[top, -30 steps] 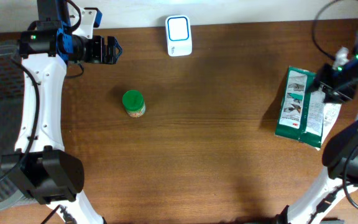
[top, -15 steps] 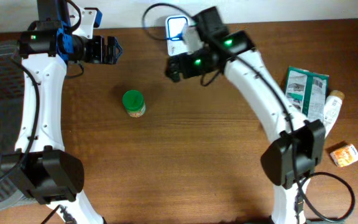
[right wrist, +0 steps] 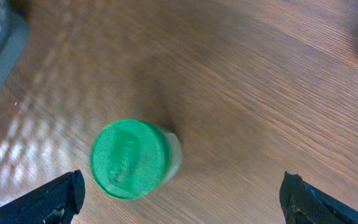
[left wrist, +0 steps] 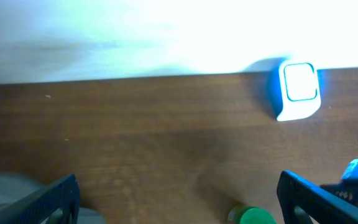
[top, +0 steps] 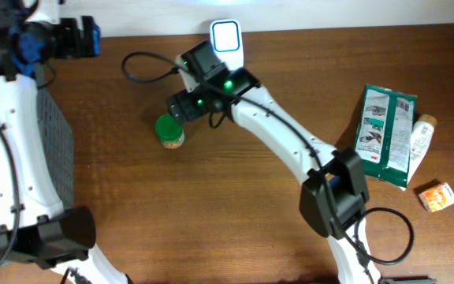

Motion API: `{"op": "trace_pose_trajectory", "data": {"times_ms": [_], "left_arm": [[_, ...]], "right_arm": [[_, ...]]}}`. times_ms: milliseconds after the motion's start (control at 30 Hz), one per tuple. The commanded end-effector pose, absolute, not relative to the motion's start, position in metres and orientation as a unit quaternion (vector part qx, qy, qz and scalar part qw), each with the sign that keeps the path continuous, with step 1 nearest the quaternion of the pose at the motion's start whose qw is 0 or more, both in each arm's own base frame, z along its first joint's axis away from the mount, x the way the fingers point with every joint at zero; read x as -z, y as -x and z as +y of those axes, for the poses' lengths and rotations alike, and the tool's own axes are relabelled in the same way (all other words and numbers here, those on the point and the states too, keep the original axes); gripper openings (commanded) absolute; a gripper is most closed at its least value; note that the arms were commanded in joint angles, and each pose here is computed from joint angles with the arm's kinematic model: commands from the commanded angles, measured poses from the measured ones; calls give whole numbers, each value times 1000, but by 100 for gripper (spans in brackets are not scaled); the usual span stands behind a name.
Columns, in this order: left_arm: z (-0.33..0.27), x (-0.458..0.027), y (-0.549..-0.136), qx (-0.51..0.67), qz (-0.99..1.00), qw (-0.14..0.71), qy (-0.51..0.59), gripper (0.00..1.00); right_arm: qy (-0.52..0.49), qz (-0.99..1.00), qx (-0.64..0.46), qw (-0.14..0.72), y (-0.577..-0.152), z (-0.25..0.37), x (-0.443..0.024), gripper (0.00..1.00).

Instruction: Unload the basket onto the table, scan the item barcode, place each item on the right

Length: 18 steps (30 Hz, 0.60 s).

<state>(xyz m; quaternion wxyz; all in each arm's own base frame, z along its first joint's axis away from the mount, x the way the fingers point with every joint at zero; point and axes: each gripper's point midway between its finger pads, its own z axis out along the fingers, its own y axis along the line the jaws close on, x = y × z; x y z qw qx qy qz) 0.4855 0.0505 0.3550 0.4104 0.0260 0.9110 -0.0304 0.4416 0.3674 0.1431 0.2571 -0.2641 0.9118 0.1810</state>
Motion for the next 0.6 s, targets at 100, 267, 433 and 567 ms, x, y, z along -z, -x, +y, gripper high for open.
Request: {"op": "trace_pose_trajectory", "data": {"times_ms": [100, 267, 433, 567], "left_arm": [[78, -357, -472, 16, 916, 402, 1, 99], [78, -354, -469, 17, 919, 395, 3, 99], [78, -351, -467, 19, 922, 388, 4, 99], [78, -351, -467, 19, 922, 388, 4, 99]], "right_arm": [[359, 886, -152, 251, -415, 420, -93, 97], [356, 893, -111, 254, -420, 416, -74, 98], [350, 896, -94, 255, -424, 412, -66, 87], [357, 895, -112, 242, -419, 417, -57, 82]]}}
